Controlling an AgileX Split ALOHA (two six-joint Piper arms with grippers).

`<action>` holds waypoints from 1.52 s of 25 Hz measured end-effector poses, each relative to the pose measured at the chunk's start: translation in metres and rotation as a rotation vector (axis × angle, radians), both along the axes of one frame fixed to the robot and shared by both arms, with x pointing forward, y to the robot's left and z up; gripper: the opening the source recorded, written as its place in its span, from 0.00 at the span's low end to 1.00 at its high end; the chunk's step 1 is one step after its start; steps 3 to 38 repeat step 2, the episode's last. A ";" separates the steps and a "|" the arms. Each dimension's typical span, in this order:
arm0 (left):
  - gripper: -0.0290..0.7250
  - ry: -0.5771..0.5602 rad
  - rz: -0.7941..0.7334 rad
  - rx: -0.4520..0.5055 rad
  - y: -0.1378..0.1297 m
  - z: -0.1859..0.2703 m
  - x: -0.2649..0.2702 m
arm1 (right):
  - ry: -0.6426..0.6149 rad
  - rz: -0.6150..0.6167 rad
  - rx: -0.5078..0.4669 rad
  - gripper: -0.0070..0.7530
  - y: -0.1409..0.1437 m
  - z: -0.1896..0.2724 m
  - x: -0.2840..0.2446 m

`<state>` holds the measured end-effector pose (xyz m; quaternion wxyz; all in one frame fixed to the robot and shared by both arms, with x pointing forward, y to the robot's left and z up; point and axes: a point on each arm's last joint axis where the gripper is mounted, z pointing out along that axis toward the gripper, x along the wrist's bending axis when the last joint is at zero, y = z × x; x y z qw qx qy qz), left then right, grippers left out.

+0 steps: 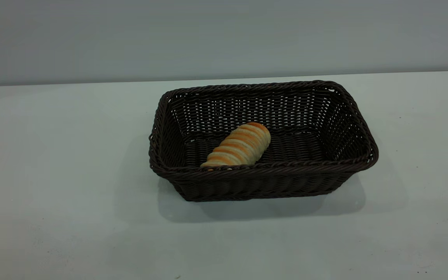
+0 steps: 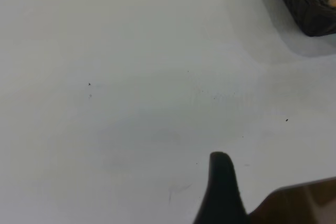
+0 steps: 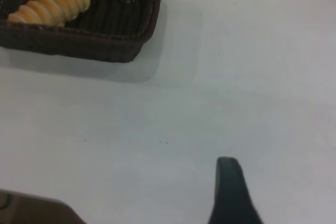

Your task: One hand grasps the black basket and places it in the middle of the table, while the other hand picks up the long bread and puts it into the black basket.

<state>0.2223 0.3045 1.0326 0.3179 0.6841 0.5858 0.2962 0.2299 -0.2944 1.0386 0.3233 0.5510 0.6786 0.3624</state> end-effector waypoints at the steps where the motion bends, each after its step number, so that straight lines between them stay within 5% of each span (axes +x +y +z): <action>1: 0.82 0.000 0.000 0.000 0.000 0.000 0.000 | 0.000 0.000 0.000 0.67 0.000 0.000 0.000; 38: 0.82 0.000 0.000 0.000 0.000 0.000 0.000 | 0.000 0.000 0.000 0.67 0.000 0.000 0.000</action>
